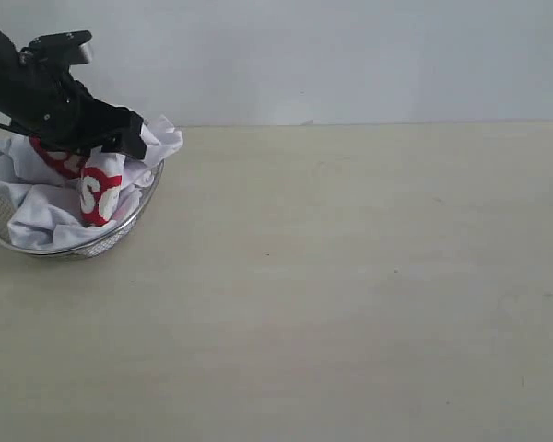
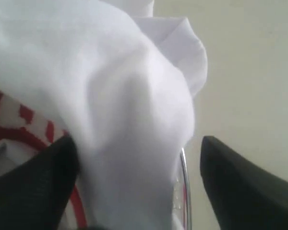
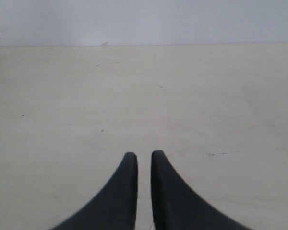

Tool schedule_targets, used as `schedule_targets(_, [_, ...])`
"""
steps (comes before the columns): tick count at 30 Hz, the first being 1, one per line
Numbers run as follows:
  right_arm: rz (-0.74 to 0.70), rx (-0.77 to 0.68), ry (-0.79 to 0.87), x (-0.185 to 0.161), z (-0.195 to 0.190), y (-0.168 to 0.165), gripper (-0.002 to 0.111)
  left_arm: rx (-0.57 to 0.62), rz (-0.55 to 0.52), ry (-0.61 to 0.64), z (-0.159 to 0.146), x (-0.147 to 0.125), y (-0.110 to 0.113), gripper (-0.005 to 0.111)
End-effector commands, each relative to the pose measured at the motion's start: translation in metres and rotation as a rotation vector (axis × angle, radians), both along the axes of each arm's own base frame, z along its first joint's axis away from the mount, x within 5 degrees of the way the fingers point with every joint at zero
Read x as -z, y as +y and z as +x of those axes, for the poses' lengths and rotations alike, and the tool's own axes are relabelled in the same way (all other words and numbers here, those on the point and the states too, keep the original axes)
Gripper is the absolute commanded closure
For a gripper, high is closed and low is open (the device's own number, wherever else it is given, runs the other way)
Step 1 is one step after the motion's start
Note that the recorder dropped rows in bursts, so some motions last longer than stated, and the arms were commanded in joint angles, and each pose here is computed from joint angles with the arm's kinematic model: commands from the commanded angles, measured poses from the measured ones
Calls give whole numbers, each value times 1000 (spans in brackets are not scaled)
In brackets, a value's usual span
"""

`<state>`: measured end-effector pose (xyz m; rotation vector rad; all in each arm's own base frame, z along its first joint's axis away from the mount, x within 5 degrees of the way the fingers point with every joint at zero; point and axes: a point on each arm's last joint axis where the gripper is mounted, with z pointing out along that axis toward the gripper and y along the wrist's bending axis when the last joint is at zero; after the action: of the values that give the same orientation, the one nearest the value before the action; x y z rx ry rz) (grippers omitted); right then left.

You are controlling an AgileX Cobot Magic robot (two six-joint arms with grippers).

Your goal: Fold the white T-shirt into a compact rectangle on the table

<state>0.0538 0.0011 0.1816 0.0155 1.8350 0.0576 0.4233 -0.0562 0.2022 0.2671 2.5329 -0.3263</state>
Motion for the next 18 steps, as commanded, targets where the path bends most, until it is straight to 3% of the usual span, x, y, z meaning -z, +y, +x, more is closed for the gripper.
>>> schedule_targets(1, [-7, 3, -18, -1, 0, 0, 102, 33, -38, 0, -6, -16, -5, 38])
schedule_targets(4, [-46, -1, -22, -2, 0, -1, 102, 75, -61, -24, -12, -31, -8, 38])
schedule_targets(11, [-535, -21, -90, -9, 1, -9, 102, 97, -58, -105, -29, -75, -5, 38])
schedule_targets(18, [-470, -107, -628, -53, -3, 11, 102, 78, -72, -149, -49, -112, 9, 39])
